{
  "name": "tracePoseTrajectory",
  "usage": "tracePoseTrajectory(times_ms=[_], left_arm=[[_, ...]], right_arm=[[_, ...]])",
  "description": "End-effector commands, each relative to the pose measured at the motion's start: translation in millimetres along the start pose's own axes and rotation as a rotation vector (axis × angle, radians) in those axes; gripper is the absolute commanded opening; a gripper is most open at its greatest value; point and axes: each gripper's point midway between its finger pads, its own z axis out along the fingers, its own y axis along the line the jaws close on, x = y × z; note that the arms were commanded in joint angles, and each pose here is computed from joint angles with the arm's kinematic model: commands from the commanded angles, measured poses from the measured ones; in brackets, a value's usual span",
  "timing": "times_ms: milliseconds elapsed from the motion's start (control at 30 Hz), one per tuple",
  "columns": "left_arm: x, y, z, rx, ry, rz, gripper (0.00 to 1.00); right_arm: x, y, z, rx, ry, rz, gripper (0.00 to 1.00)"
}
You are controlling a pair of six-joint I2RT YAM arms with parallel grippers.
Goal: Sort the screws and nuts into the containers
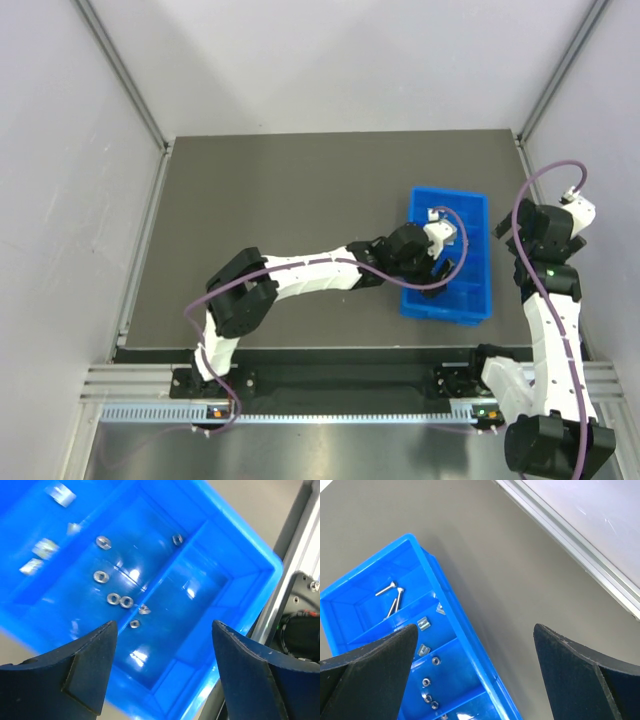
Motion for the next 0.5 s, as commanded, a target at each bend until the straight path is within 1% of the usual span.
tracePoseTrajectory(times_ms=[0, 33, 100, 133, 167, 200, 267, 300, 333, 367, 400, 433, 467], left_arm=[[-92.7, -5.9, -53.9, -0.072, -0.239, 0.003, 0.81], [-107.6, -0.3, -69.7, -0.117, -0.283, -0.015, 0.81], [-110.1, 23.1, -86.2, -0.194, -0.284, -0.077, 0.81], [-115.3, 34.8, -100.7, -0.241, -0.296, -0.101, 0.8], [-114.9, 54.8, -109.6, -0.295, -0.293, -0.135, 0.8], [-96.6, 70.9, -114.8, -0.357, -0.236, -0.17, 0.79], [-86.4, 110.0, -135.4, -0.504, -0.227, -0.227, 0.78], [-65.1, 124.8, -140.5, -0.559, -0.17, -0.275, 0.79], [-57.2, 130.8, -142.6, -0.554, -0.143, -0.29, 0.79], [-49.2, 147.3, -147.1, -0.569, -0.121, -0.308, 0.78], [-32.1, 154.0, -147.1, -0.56, -0.069, -0.283, 0.78], [-32.9, 153.0, -146.9, -0.51, -0.07, -0.253, 0.77], [-26.1, 153.0, -145.5, -0.455, -0.042, -0.225, 0.77]], right_arm=[[-13.8, 0.6, -4.6, -0.002, -0.044, 0.0, 1.0], [-13.1, 0.5, -4.3, -0.002, -0.04, 0.0, 1.0], [-10.5, 0.9, -3.4, -0.005, -0.033, -0.004, 1.0], [-9.9, 0.8, -3.2, -0.004, -0.031, -0.003, 1.0], [-9.5, 1.0, -3.0, -0.006, -0.031, -0.002, 1.0], [-9.1, 0.7, -3.4, -0.006, -0.031, -0.002, 1.0], [-8.7, 0.5, -3.7, -0.004, -0.027, -0.001, 1.0], [-10.1, 1.1, -4.6, -0.008, -0.031, 0.0, 1.0], [-9.8, 0.9, -4.6, -0.007, -0.03, 0.004, 1.0], [-10.3, 2.0, -5.3, -0.013, -0.032, 0.004, 1.0], [-9.5, 2.8, -5.5, -0.018, -0.028, 0.004, 1.0], [-8.8, 2.9, -5.3, -0.019, -0.026, 0.003, 1.0], [-7.5, 2.0, -5.4, -0.017, -0.021, -0.003, 1.0]])
